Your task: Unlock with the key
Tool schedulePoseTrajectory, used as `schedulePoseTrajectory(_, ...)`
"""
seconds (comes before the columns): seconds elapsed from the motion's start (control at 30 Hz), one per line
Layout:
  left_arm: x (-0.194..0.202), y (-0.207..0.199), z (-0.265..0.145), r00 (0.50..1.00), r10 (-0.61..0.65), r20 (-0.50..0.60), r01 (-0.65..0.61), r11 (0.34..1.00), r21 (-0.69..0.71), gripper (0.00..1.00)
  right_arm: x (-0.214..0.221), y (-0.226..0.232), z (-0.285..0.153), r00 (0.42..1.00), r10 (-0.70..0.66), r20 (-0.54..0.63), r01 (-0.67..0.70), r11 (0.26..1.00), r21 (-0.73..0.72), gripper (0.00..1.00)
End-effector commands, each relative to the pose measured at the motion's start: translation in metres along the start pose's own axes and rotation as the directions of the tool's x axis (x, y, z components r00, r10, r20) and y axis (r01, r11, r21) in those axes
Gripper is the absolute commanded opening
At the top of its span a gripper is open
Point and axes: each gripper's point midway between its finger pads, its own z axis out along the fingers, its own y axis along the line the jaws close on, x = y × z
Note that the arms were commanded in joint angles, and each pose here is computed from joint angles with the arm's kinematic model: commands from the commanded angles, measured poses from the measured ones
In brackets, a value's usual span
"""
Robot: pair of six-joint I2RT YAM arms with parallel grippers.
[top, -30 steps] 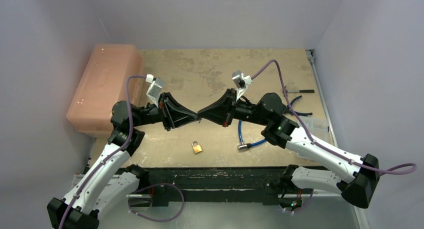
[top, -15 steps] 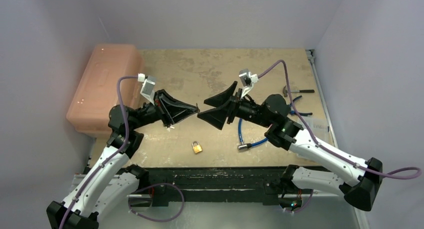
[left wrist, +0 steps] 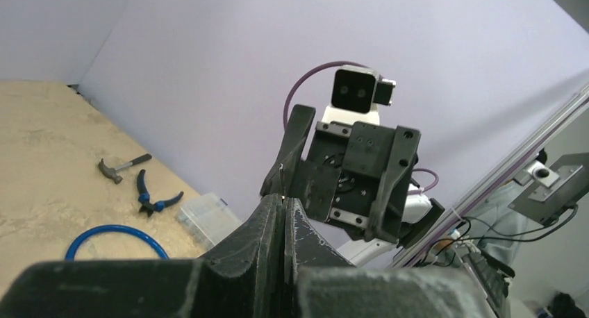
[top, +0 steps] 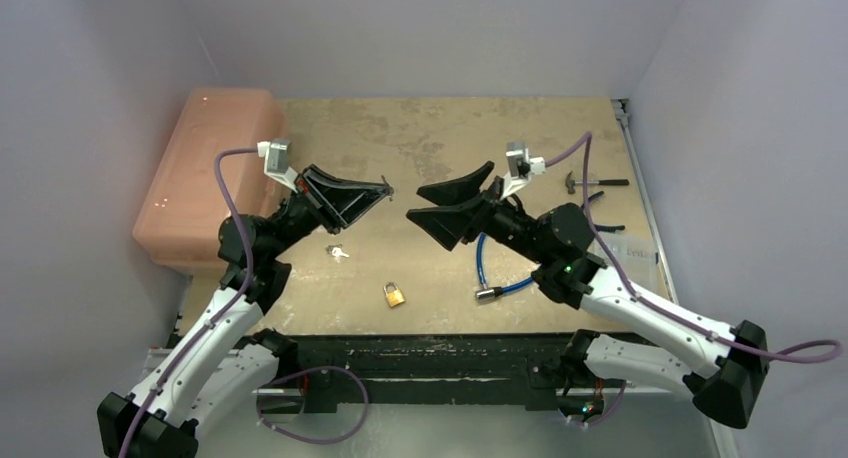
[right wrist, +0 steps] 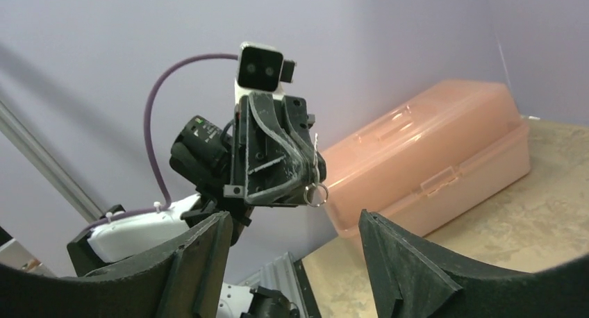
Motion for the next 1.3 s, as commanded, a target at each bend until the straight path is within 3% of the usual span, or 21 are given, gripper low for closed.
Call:
schedulePoseTrajectory(0.0, -0.015, -0.014, 0.004, 0.997, -0.036, 0.073, 0.031, 0.998, 0.062, 0.00, -0.022, 0.023, 0.017, 0.997, -0.026, 0.071, 0.034, 0.993, -0.114, 0.71)
schedulePoseTrajectory(0.27, -0.017, -0.018, 0.003, 0.995, -0.048, 0.088, 0.040, 0.996, 0.084, 0.00, -0.031, 0.031, 0.030, 0.994, 0.001, 0.111, 0.018, 0.985, -0.174, 0.52)
schedulePoseTrajectory(0.7, -0.018, -0.024, 0.002, 0.994, -0.055, 0.094, 0.043, 0.992, 0.120, 0.00, -0.033, 0.033, 0.041, 0.991, 0.061, 0.118, -0.036, 0.979, -0.202, 0.35)
schedulePoseTrajectory(1.27, -0.019, -0.030, 0.000, 0.993, -0.057, 0.105, 0.040, 0.987, 0.157, 0.00, -0.025, 0.028, 0.051, 0.995, 0.062, 0.079, -0.046, 0.981, -0.189, 0.31)
